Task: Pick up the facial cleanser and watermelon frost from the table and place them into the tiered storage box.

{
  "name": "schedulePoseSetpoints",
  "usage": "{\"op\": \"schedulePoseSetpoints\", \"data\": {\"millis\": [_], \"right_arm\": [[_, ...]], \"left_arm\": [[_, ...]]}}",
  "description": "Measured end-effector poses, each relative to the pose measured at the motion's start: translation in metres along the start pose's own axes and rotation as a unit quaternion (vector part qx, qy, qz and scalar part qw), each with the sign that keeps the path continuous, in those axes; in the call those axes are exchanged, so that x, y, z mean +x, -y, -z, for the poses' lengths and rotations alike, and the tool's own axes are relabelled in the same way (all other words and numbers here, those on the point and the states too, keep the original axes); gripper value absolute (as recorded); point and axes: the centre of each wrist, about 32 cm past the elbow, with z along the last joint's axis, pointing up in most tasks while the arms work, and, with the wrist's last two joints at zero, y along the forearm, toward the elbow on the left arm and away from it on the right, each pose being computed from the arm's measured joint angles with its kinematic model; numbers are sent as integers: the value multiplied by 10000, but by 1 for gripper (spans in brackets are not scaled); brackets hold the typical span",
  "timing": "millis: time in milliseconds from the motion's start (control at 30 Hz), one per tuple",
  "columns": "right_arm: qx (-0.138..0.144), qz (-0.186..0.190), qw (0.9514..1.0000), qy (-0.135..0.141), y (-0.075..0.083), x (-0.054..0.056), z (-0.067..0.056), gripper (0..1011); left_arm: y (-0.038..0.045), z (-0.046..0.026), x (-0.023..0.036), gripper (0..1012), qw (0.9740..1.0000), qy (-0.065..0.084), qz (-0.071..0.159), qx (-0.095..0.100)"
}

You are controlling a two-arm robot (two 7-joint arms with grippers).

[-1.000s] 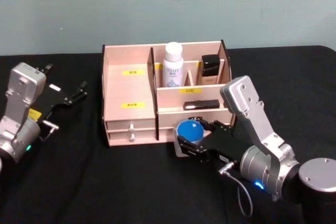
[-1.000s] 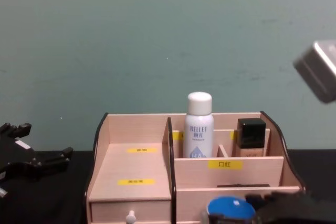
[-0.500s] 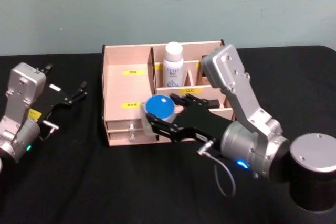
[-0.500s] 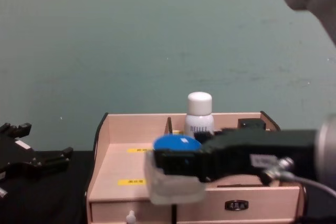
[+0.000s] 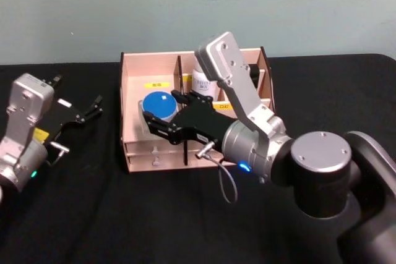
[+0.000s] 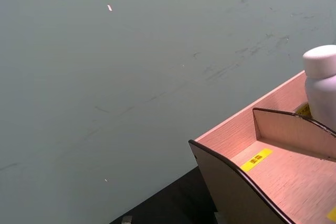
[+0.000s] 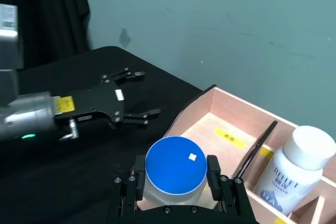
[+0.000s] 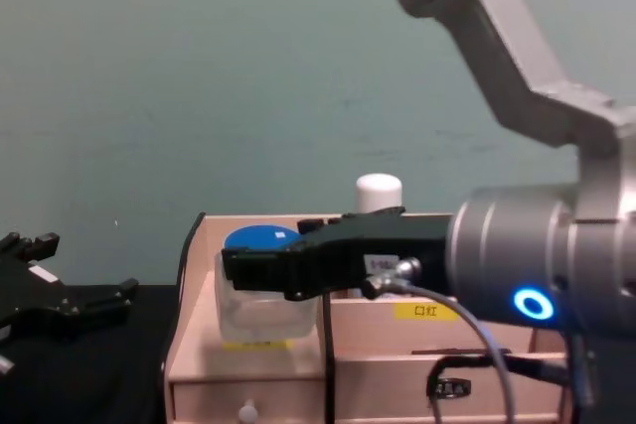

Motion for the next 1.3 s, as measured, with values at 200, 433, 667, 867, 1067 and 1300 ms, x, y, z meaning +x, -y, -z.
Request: {"op": "schedulePoseSetpoints", "data": {"millis": [200, 433, 667, 867, 1067, 1300], "right_arm": [[-26, 151, 9999, 37, -175, 44, -7, 707], [-63, 272, 9996, -12, -314, 112, 8, 707], [-80, 338, 9994, -77, -426, 158, 33, 707], [-105, 378, 9992, -86, -496, 184, 56, 707], [-145, 387, 9991, -99, -548, 208, 84, 707], [-152, 374, 9991, -99, -558, 211, 90, 707]], "left_arm": [[0, 0, 0, 1010, 10000, 0, 0, 0], [0, 0, 0, 1010, 10000, -1, 0, 0], [0, 0, 0, 1010, 10000, 0, 0, 0], [0, 0, 0, 1010, 10000, 0, -1, 0], [0, 0, 0, 1010, 10000, 0, 0, 0], [0, 0, 0, 1009, 10000, -1, 0, 0]]}}
